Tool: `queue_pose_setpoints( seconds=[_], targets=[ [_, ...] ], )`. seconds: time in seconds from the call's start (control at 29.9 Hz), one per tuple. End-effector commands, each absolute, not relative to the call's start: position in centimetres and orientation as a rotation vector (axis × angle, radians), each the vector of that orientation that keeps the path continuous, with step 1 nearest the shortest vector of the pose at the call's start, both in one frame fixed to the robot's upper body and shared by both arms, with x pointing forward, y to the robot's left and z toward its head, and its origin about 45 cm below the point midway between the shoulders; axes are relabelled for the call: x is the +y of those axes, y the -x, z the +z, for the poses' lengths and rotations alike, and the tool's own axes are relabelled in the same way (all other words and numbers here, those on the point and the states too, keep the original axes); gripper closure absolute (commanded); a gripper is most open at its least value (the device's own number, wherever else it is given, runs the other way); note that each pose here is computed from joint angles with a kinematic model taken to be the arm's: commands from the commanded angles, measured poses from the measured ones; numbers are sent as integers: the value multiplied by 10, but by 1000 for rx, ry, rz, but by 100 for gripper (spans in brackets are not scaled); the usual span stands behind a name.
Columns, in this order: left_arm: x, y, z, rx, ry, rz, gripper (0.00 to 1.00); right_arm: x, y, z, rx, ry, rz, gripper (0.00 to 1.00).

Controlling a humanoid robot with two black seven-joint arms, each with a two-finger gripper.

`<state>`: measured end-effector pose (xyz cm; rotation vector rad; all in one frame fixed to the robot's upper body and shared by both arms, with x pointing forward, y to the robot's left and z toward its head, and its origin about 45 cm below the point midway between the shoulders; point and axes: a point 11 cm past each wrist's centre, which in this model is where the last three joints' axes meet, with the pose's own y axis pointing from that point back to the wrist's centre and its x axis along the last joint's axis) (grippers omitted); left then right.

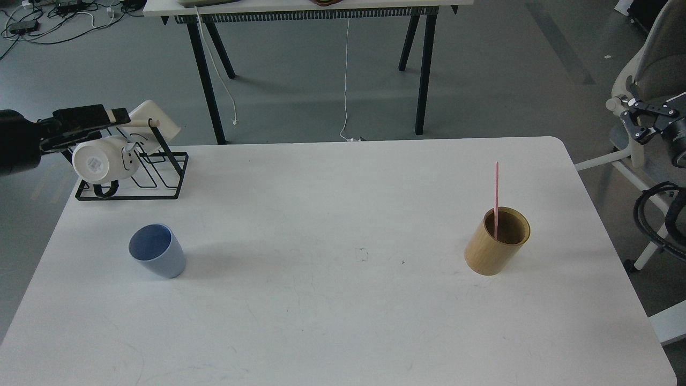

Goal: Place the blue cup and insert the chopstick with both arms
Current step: 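Move the left gripper down toward the light blue cup, then grasp the light blue cup with the left gripper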

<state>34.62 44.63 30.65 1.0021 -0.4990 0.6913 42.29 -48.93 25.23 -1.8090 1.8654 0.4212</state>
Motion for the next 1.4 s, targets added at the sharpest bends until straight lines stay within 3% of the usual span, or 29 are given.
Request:
queue_pose_setpoints(
  seconds=[0.0, 0.37, 0.6, 0.87, 1.0, 1.2, 1.37],
  targets=[
    [454, -330, 280, -462, -1073, 623, 15, -490, -423, 252, 1866, 1808, 420, 1],
    [456, -298, 197, -541, -1210, 542, 16, -494, -421, 252, 1880, 1805, 415, 1],
    [455, -298, 170, -601, -1277, 463, 24, -494, -420, 251, 1882, 1805, 419, 1],
    [460, -291, 151, -558, -1305, 445, 55, -497, -419, 252, 1887, 1806, 414, 1],
    [459, -288, 148, -553, -1302, 436, 61, -496, -419, 252, 1884, 1807, 416, 1],
    [460, -290, 149, -561, -1303, 435, 89, -496, -419, 251, 1886, 1808, 418, 1],
    [449, -294, 154, -588, -1267, 415, 97, -496, -418, 251, 1887, 1807, 416, 1]
  ],
)
